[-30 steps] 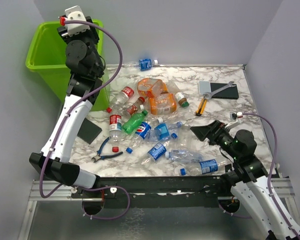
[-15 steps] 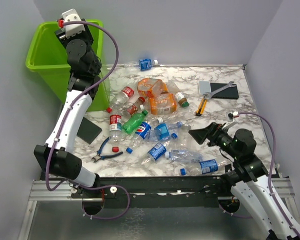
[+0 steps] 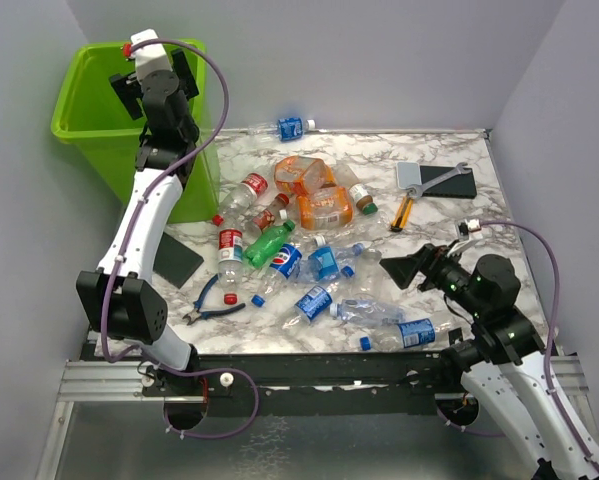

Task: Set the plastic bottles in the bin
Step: Place the plastic bottle in the trash bin.

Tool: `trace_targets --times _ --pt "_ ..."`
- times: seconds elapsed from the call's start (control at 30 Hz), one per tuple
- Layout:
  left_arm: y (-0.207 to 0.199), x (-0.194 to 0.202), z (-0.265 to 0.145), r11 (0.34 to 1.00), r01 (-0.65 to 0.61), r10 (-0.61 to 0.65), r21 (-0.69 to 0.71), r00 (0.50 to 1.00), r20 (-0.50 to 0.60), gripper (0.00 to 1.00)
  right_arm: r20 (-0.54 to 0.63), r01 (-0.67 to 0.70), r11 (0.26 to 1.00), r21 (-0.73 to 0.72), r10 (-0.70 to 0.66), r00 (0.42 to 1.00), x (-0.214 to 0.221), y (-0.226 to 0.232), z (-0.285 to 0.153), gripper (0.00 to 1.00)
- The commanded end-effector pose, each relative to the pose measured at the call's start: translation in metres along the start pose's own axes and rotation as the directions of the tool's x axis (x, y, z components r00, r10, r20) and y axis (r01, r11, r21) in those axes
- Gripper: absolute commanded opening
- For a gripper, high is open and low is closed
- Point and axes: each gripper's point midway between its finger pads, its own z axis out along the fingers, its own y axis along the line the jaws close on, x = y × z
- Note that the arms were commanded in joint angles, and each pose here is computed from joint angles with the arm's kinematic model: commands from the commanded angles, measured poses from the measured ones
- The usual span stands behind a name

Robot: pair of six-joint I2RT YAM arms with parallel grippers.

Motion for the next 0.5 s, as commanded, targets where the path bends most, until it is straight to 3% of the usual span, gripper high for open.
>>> trace_targets --times 0.0,0.17,0.27,0.37,0.47 --pt "0.002 -0.059 -0.017 0.996 0.082 -0.086 0.043 0.993 0.083 0.99 0.018 0.053 0.999 0.012 -0.053 0.998 -0.013 0.004 -0.003 1.00" --pt "-0.014 -0.106 -0.050 0.984 0.125 -0.141 0.125 0.981 0.134 0.99 0.007 0.050 0.999 0.014 -0.050 0.999 -0.013 0.004 -0.001 1.00" --pt "-0.044 -0.114 -0.086 0.955 0.127 -0.159 0.267 0.982 0.103 0.99 -0.023 0.039 0.998 0.050 -0.038 0.999 -0.010 -0.002 0.003 1.00" --pt "-0.085 -0.100 -0.135 0.878 0.132 -0.163 0.461 0.986 0.028 0.99 -0.106 0.014 0.992 0.125 -0.001 0.994 0.005 -0.019 0.014 1.00" --pt "-0.123 -0.058 -0.186 0.737 0.155 -0.117 0.658 0.988 -0.102 0.99 -0.211 -0.028 0.983 0.183 0.067 0.975 0.030 -0.034 0.024 1.00"
